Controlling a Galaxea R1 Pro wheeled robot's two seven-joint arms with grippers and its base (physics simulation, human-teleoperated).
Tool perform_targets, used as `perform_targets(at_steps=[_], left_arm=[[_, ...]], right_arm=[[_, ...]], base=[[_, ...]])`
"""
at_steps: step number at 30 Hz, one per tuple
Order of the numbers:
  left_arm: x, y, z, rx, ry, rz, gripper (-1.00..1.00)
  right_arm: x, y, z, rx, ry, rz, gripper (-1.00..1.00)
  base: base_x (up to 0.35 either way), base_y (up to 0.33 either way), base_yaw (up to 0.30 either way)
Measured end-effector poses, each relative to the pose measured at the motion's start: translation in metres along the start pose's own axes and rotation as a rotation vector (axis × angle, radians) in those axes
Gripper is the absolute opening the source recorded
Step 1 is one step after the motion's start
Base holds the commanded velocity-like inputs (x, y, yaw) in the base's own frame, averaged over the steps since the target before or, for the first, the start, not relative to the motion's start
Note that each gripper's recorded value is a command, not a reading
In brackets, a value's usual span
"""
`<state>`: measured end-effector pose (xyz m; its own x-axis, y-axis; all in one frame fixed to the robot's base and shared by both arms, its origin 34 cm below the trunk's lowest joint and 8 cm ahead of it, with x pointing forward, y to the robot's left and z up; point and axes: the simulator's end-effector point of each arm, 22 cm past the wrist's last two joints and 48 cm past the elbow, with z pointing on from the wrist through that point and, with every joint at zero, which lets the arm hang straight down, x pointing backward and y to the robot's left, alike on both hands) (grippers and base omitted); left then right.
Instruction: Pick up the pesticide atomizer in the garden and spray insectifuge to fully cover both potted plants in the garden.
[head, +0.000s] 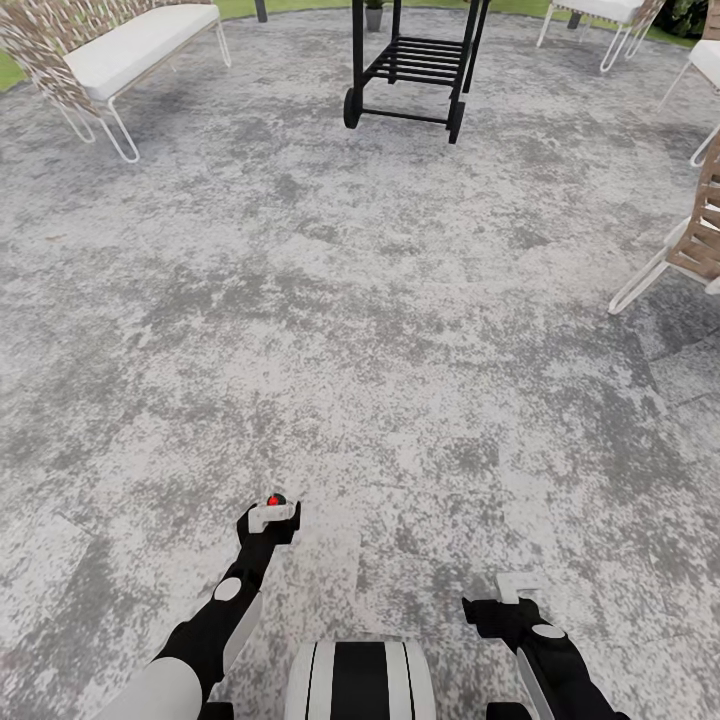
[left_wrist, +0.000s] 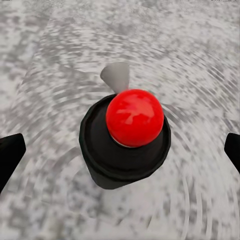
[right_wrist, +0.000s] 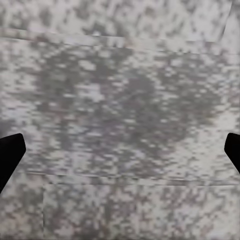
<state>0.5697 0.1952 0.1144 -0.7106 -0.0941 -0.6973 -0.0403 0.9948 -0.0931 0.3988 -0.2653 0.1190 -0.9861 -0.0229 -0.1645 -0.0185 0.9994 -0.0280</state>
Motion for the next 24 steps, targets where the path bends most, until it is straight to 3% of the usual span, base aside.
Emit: perform_targets(at_steps=[9,10,14,24], left_arm=[[0.0008,0.0005,-0.0001,-0.002,0.003,0.000,1.00],[0.0011,0.0013,-0.0001,-0.005,0.004,0.000,-1.00],[0.0016,0.0079,-0.0002,-0.036,0.006,-0.002,-1.00],[0.0002,0.0084,-0.0001,-0.039,0.002,0.004,-1.00]], right_arm=[[-0.0001,0.0000,0.0000,0.000,0.000,0.000,1.00],[0.0000,-0.0001,0.0000,0.000,0.000,0.000,1.00],[0.0000,0.0000,0.0000,0.000,0.000,0.000,1.00],[-0.0001,0.0000,-0.0001,0.000,0.000,0.000,1.00]], base=[[0.000,0.000,0.000],[0.000,0.000,0.000],[0.000,0.000,0.000],[0.000,0.000,0.000]])
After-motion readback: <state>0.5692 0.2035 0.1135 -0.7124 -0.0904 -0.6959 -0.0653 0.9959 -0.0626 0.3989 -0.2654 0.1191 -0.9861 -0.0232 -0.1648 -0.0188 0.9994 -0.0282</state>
